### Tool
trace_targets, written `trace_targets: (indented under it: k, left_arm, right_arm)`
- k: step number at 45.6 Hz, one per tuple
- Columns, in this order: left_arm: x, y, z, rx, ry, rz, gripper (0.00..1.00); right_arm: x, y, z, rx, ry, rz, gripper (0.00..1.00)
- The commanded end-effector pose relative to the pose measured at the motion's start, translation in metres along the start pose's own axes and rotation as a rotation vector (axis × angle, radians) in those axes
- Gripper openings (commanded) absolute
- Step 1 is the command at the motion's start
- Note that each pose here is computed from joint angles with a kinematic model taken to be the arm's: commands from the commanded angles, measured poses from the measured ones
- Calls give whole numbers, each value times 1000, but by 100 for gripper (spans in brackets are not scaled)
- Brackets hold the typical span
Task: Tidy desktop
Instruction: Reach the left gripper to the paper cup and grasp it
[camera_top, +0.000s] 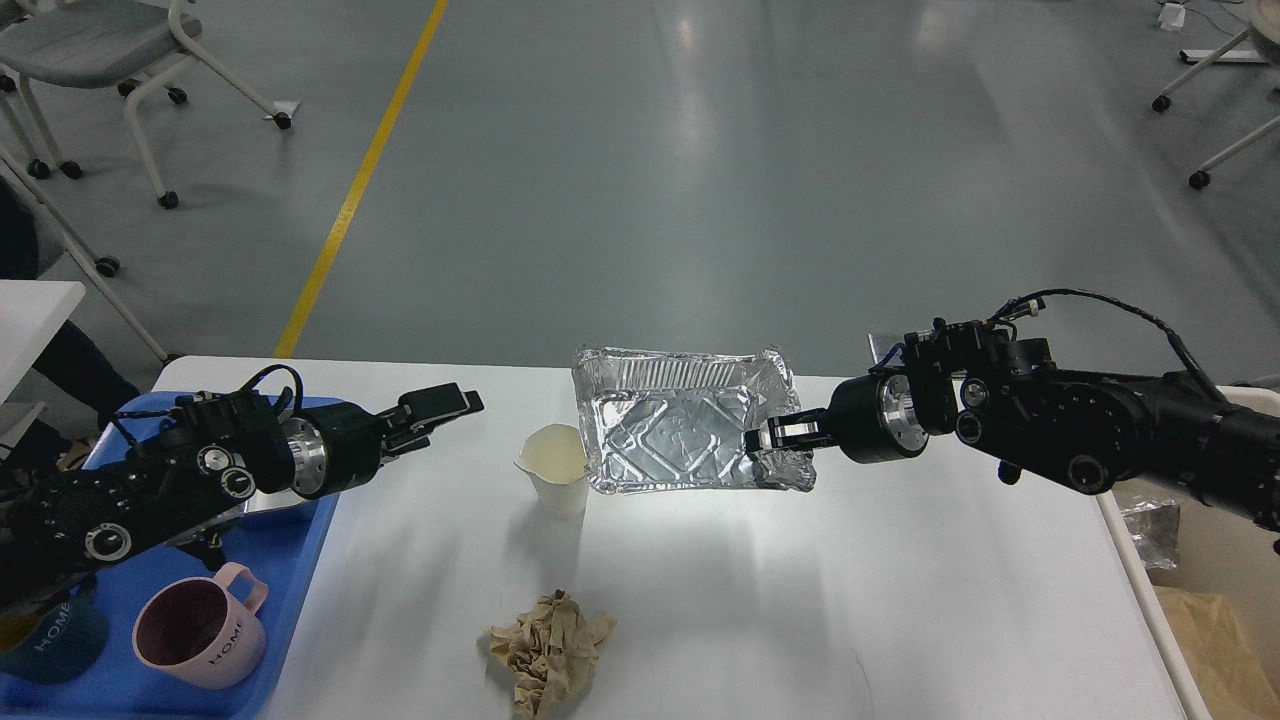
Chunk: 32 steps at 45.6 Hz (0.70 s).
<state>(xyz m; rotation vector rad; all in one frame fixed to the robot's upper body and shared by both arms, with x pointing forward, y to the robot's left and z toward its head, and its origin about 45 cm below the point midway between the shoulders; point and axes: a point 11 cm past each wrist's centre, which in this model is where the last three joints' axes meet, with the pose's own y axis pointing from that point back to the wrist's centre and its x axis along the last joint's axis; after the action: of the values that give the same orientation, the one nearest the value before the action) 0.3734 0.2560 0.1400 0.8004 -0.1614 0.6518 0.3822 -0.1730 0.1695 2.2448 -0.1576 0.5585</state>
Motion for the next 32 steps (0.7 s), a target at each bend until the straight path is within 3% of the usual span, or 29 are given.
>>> trace_targets:
  k: [1,14,22,32]
  left_arm:
    - [-5,-10,-1,15,-12,-12,96]
    - [-23,-33,10,-1,-39,-37,91]
    - [-43,-51,15,2,-75,-70,81]
    - [-51,-61,10,31,-88,-76,76]
  right_arm:
    - [0,0,0,1,0,0,0]
    - [1,2,1,-2,-1,7,0]
    - [2,2,1,-1,-1,9,0]
    - [3,2,1,0,-1,15,0]
